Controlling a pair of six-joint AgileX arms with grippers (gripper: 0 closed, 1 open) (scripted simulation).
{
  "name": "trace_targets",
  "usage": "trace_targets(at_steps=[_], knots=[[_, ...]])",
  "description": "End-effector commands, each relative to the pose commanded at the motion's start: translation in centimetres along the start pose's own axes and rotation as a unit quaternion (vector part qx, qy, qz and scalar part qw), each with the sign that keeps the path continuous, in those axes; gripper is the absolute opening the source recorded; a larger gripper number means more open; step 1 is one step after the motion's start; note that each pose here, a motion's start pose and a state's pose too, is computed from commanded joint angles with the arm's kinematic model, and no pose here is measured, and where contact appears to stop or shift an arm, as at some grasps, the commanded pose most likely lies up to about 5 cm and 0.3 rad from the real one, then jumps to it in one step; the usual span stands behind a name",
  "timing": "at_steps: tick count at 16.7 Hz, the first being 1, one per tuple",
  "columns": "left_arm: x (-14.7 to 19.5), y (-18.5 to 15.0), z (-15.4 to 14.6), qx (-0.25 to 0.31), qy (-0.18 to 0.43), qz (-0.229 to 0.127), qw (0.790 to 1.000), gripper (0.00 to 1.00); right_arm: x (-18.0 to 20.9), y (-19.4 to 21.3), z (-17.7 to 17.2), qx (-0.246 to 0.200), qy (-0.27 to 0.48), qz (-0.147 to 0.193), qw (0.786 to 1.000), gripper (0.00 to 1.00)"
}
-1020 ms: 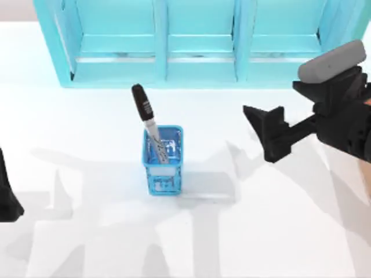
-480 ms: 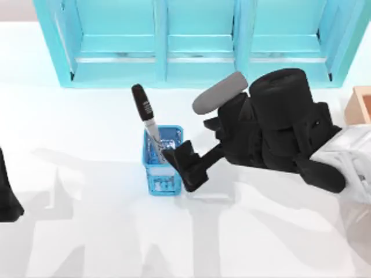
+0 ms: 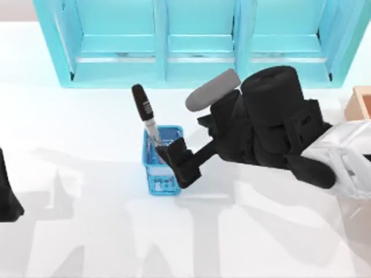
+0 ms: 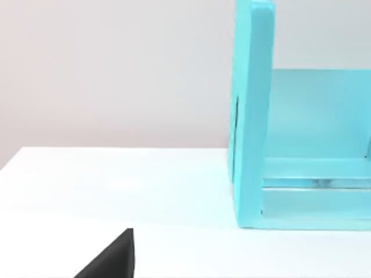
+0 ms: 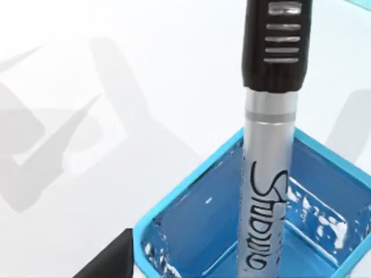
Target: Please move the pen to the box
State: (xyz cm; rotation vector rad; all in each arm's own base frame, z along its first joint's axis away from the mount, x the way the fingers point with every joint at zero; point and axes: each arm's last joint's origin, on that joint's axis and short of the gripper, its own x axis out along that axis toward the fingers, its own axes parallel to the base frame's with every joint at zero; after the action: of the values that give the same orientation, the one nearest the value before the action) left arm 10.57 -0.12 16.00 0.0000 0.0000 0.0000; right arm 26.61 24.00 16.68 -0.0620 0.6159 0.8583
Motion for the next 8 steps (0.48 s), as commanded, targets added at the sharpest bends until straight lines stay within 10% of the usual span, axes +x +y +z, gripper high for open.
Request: trace_targets(at_steps=[8], knots=[[0.0,0.0,0.0,0.0,0.0,0.0,1.0,1.0,8.7,0.0,-0.4,0.001,0.004,0.0,1.0,1.0]])
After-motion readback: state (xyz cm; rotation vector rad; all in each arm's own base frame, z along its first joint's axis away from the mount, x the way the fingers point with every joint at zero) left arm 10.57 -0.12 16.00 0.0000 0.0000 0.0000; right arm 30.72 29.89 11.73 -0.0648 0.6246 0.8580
